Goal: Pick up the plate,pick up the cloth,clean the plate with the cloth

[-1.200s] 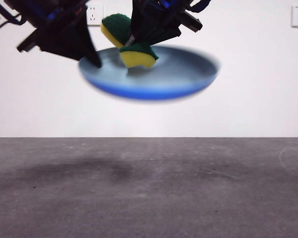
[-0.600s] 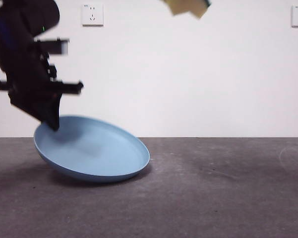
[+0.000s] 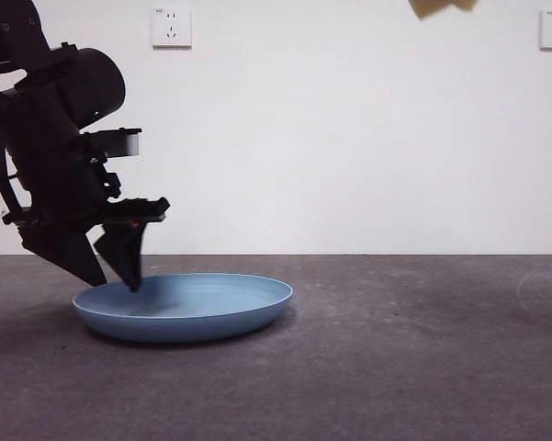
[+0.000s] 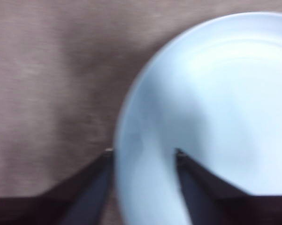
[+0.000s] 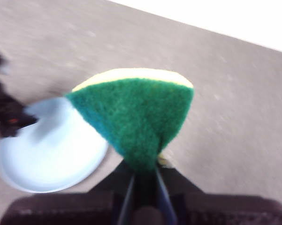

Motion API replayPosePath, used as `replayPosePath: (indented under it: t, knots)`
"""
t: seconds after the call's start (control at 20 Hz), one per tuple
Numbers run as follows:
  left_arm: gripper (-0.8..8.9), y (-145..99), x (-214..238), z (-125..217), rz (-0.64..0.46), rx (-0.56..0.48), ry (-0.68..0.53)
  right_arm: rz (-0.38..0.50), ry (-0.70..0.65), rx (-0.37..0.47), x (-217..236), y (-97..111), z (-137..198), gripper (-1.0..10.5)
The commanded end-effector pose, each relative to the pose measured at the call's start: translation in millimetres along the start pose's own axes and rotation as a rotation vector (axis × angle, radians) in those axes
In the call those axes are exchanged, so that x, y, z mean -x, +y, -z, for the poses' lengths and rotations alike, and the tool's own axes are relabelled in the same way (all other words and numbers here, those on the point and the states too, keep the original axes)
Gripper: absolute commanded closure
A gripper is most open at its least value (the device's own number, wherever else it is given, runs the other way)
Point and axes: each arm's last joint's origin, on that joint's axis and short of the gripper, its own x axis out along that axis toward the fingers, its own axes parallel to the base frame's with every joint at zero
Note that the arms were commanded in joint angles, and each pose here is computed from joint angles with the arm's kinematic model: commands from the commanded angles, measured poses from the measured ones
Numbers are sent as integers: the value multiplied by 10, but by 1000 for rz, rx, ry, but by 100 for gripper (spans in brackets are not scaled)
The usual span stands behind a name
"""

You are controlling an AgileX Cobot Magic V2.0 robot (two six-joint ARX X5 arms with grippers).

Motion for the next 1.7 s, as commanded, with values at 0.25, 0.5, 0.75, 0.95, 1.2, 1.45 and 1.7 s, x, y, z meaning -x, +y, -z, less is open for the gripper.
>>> replayPosePath:
  t: [0.25,0.5,0.75,0.95,1.2,1.45,1.7]
  knots:
    - [463,-132,594,-113,64,28,-143,83,191,-48,-736,19,140,958]
    - [463,-224,1494,-119,140,-4,-386,-16,332,-106,-1456,-47,351,946]
    - [468,-212,2063,84,199,-22,-477,-37,509,-174,-1986,-133,706,946]
    - [468,-197,2140,174,195,-21,-447,-79,601,-203,-2195,-161,905,938]
    - [468,-193,2119,219,189,-22,-395,-76,642,-202,-2212,-160,960,580]
    - [468,-192,2116,225,189,-22,-388,-71,651,-201,-2206,-168,967,501]
    - [468,-191,2111,238,187,-21,-374,-69,621,-203,-2089,-199,869,506]
